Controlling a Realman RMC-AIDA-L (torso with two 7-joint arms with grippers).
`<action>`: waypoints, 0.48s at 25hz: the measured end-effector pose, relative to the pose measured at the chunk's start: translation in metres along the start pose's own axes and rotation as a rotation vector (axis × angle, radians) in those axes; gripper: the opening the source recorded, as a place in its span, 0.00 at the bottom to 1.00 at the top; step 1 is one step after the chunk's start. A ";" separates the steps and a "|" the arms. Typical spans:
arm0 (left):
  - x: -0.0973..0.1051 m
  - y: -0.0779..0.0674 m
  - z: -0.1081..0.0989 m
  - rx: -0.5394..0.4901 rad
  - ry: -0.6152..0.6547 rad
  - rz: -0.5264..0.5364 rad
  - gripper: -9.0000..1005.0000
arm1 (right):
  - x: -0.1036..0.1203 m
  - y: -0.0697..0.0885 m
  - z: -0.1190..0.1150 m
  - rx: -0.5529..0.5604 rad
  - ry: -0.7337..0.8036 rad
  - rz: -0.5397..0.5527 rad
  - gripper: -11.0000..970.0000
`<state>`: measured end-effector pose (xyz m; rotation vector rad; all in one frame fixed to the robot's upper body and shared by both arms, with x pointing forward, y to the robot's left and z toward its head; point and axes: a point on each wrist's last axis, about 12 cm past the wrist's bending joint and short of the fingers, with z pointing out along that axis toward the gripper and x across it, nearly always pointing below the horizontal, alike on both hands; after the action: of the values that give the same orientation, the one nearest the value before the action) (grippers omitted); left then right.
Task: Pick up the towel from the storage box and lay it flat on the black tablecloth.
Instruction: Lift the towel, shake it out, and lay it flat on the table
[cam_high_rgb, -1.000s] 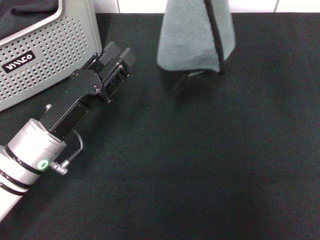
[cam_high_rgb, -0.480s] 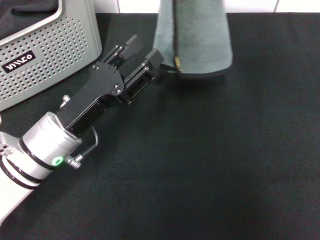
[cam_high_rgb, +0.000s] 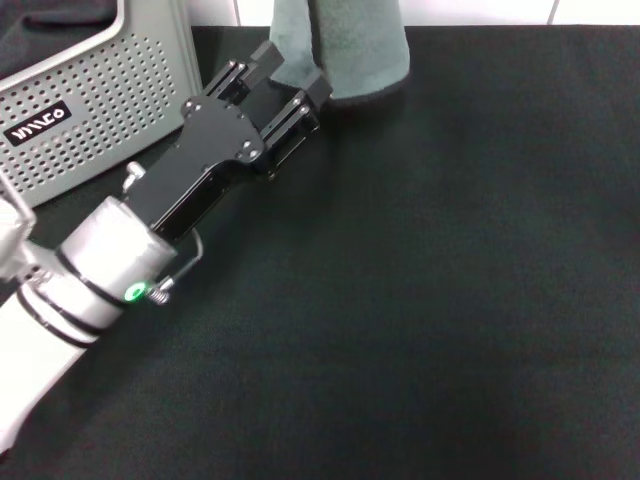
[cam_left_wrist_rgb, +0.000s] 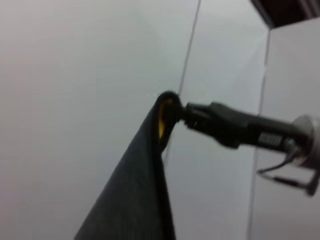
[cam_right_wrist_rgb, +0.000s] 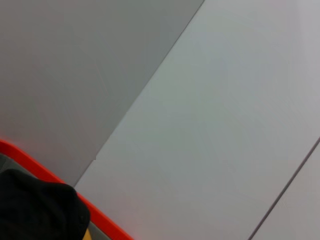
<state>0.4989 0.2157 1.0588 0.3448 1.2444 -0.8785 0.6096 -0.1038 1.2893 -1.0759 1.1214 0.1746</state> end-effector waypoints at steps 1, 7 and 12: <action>0.002 0.001 0.003 -0.015 0.010 0.011 0.68 | 0.000 0.001 0.002 0.004 0.001 -0.004 0.02; 0.008 0.002 0.016 -0.082 0.035 0.084 0.68 | 0.000 0.005 0.017 0.020 0.008 -0.017 0.02; 0.010 0.002 0.023 -0.147 0.031 0.144 0.68 | 0.001 0.008 0.025 0.020 0.014 -0.024 0.02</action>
<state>0.5161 0.1975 1.0563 0.3264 1.2879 -0.6565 0.6207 -0.0809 1.2841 -1.0737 1.1198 0.1367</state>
